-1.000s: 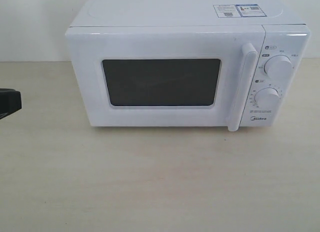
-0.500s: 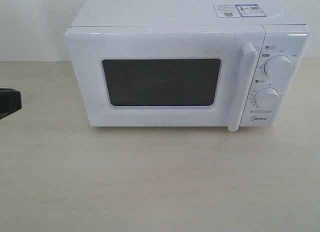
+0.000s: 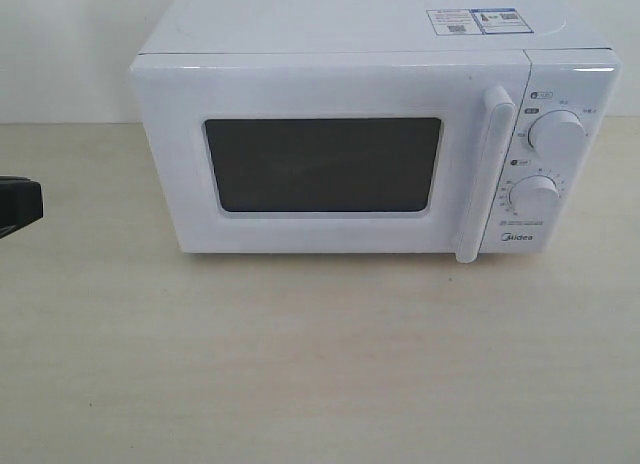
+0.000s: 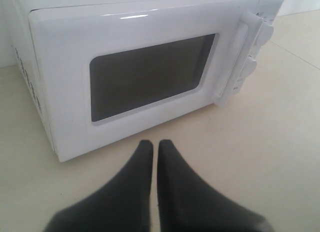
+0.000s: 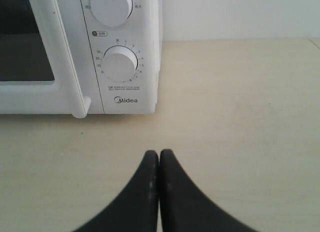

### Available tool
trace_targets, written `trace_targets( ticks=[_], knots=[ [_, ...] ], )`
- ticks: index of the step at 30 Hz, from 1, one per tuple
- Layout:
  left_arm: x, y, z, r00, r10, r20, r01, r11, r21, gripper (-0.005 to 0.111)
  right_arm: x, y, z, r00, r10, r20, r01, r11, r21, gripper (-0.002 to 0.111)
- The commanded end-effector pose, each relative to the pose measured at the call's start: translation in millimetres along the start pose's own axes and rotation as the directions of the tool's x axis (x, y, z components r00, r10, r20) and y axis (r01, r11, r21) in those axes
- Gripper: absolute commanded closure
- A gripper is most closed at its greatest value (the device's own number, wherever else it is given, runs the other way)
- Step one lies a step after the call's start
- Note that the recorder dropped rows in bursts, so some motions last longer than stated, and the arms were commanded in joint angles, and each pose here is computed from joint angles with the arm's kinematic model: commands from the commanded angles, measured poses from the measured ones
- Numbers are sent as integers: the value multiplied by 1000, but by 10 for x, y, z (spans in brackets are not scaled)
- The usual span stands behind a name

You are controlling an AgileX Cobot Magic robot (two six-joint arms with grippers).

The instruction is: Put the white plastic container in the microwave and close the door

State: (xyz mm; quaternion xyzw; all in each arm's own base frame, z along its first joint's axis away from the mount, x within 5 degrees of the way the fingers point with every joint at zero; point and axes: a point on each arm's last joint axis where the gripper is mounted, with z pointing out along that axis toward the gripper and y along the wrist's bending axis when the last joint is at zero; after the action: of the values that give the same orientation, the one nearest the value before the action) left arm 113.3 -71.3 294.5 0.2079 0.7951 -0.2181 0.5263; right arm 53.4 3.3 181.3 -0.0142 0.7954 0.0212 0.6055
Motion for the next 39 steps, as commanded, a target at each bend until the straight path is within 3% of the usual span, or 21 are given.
trace_targets(
  ticks=[1, 16, 20, 27, 33, 36, 39],
  knots=[
    [6, -4, -5, 1000, 0, 5, 0, 1000, 1, 102, -5, -4, -3, 1000, -3, 8, 3, 1000, 7, 109],
    [2, -7, -18, 1000, 2, 11, -2, 1000, 1, 102, -5, -4, -3, 1000, 2, 8, -2, 1000, 7, 109],
    [-31, 1, -124, 994, 89, 66, -87, 996, -29, 102, -5, -4, -3, 1000, 2, 8, -2, 1000, 7, 109],
    [-93, -21, -620, 934, 237, 269, -190, 963, -189, 102, -5, -4, -3, 1000, 2, 8, -2, 1000, 7, 109],
    [14, -120, -1049, 847, 328, 419, -173, 914, -366, 102, -5, -4, -3, 1000, 2, 8, -2, 1000, 7, 109],
    [205, -137, -1105, 823, 373, 428, -153, 872, -464, 102, -5, -4, -3, 1000, 2, 8, -2, 1000, 7, 109],
    [459, 25, -880, 871, 360, 334, -152, 844, -514, 102, -5, -4, -3, 1000, 2, 8, -2, 1000, 7, 109]
  ],
)
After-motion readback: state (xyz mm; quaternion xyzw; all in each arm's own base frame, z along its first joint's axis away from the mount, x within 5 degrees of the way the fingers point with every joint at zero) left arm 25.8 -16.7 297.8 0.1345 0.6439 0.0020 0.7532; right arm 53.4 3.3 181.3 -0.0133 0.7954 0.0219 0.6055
